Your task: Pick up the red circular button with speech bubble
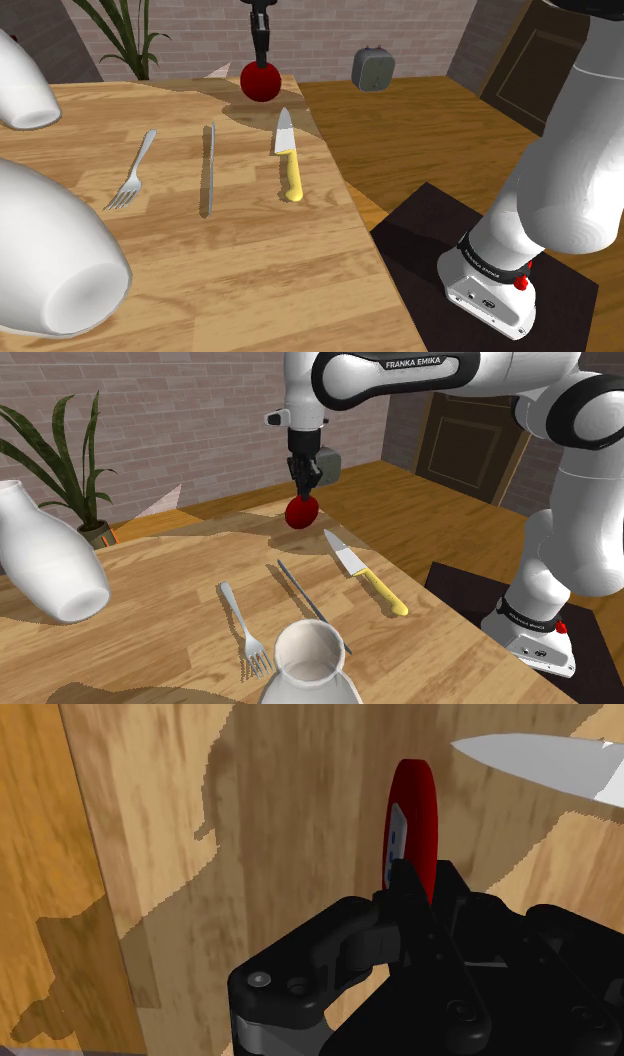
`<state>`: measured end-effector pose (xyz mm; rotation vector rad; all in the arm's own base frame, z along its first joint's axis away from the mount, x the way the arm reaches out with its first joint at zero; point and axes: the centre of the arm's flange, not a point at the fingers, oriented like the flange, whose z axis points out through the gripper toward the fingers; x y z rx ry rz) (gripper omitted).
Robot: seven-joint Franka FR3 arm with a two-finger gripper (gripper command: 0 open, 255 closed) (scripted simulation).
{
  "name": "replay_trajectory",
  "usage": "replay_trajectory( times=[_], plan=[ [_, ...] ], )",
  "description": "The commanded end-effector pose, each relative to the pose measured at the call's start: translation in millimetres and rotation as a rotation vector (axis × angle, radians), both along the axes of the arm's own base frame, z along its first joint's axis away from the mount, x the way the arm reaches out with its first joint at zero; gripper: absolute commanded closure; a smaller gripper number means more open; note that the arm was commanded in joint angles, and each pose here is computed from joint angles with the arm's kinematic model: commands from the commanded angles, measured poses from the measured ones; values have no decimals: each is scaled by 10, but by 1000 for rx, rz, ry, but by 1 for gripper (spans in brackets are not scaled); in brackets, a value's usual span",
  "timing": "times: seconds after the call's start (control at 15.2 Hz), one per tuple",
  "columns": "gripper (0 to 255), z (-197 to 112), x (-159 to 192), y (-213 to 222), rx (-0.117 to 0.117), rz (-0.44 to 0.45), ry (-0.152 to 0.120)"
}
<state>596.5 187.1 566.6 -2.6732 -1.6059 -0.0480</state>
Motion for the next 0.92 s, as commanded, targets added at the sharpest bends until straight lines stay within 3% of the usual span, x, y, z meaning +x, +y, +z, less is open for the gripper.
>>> replay_trajectory(
  times=[0.0, 0.86],
  plan=[
    [255, 99, -8, -2, 0, 0, 0],
    [255, 688, -8, -2, 0, 0, 0]
  ],
)
